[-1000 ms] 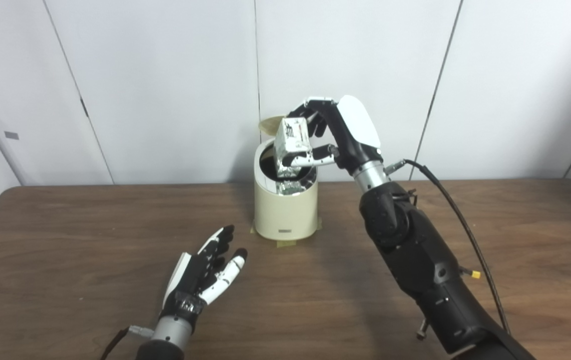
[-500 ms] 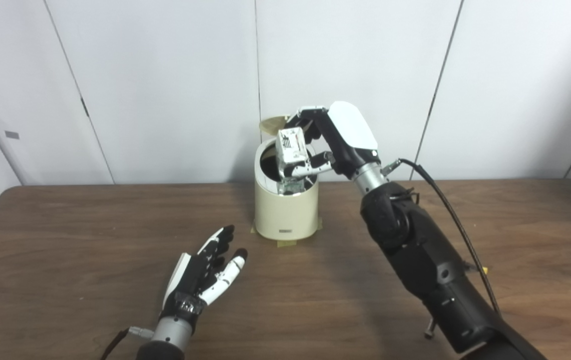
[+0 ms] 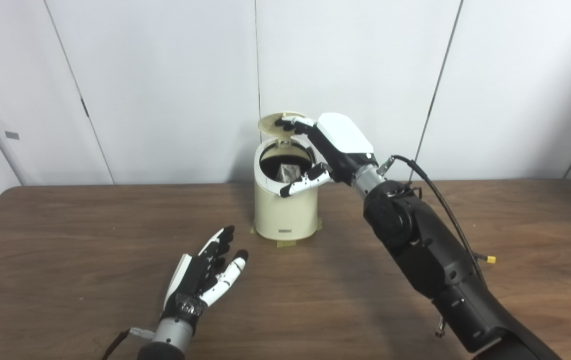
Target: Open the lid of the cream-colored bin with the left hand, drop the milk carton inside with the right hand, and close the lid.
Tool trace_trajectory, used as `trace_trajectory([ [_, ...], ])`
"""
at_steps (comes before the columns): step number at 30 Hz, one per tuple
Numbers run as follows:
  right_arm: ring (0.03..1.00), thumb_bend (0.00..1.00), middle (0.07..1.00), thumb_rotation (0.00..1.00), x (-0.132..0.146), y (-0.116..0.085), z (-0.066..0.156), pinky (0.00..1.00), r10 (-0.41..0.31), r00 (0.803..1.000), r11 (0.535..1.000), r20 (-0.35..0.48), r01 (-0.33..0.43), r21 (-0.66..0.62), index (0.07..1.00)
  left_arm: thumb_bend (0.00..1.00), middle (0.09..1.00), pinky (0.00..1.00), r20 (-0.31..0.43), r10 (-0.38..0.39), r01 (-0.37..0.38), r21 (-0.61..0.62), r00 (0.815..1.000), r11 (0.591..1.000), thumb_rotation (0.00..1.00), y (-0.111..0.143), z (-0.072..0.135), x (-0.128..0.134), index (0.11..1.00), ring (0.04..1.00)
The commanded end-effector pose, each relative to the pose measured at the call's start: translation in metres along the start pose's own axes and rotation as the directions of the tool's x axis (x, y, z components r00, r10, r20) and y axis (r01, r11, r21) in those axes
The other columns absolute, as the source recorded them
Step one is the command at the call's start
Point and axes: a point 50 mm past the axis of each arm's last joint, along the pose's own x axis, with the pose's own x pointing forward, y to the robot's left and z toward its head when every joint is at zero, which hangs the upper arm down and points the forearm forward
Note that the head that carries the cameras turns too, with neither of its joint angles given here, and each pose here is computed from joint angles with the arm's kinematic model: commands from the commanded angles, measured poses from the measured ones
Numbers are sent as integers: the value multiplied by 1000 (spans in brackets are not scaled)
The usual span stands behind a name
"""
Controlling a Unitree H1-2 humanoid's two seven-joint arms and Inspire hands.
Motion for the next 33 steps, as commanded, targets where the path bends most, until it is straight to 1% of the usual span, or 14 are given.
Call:
trace_trajectory([
  [1, 910, 1000, 858, 304, 13, -30, 14, 881, -76, 995, 996, 60, 78, -35, 821, 467, 945, 917, 86, 7, -8, 8, 996, 1000, 536, 2, 14, 5, 940, 939],
  [4, 889, 1000, 835, 300, 12, -31, 14, 865, -95, 993, 994, 68, 98, -39, 802, 468, 948, 915, 84, 5, -5, 3, 996, 1000, 533, 2, 14, 5, 942, 939],
  [6, 805, 1000, 764, 268, 12, -31, 15, 771, -132, 989, 991, 69, 134, -13, 739, 475, 950, 920, 82, 6, -6, -1, 997, 1000, 527, 1, 14, 5, 943, 942],
  [7, 775, 1000, 738, 255, 11, -32, 15, 732, -162, 985, 985, 56, 158, 71, 716, 476, 950, 921, 82, 7, -7, -2, 997, 1000, 525, 1, 14, 5, 943, 943],
  [8, 644, 769, 639, 196, 9, -32, 15, 590, -186, 982, 973, 42, 178, 147, 604, 476, 949, 919, 82, 8, -7, -2, 997, 1000, 524, 1, 14, 5, 944, 941],
  [9, 554, 653, 564, 100, 9, -33, 15, 496, -200, 979, 962, 32, 190, 197, 546, 477, 948, 917, 82, 8, -8, -2, 997, 1000, 523, 1, 14, 5, 944, 940],
  [10, 498, 582, 518, 41, 7, -34, 15, 438, -218, 976, 950, 20, 207, 233, 510, 477, 948, 916, 84, 9, -9, -1, 996, 1000, 523, 1, 14, 5, 944, 939],
  [12, 429, 534, 487, 8, 3, -36, 14, 370, -245, 969, 938, 9, 235, 256, 511, 474, 945, 913, 86, 10, -10, 2, 996, 1000, 529, 1, 13, 5, 945, 936],
  [16, 426, 523, 490, 0, -7, -44, 12, 358, -271, 962, 914, -36, 269, 304, 493, 480, 942, 909, 88, 9, -10, 0, 996, 1000, 535, 1, 12, 6, 944, 932],
  [19, 405, 521, 488, 0, -16, -49, 13, 338, -251, 963, 897, -98, 269, 351, 499, 488, 948, 919, 81, 5, -4, -3, 997, 1000, 540, 0, 12, 5, 946, 940],
  [24, 376, 516, 474, 0, -35, -56, 11, 303, -225, 962, 884, -153, 267, 384, 532, 478, 939, 908, 87, -2, 1, 1, 996, 1000, 545, -4, 10, 5, 945, 931],
  [28, 392, 520, 459, 0, -55, -59, 5, 321, -216, 959, 850, -184, 277, 447, 516, 448, 939, 911, 109, 15, -15, -1, 994, 1000, 554, -1, 14, 7, 937, 934],
  [31, 403, 518, 469, 0, -77, -60, -4, 347, -211, 950, 830, -229, 298, 472, 534, 458, 917, 906, 98, 53, -52, -15, 994, 999, 525, 5, 20, 9, 915, 921],
  [33, 479, 522, 472, 6, -96, -58, -10, 398, -189, 939, 777, -288, 322, 540, 529, 426, 907, 893, 93, 76, -73, -42, 993, 996, 507, 12, 25, 9, 912, 908],
])
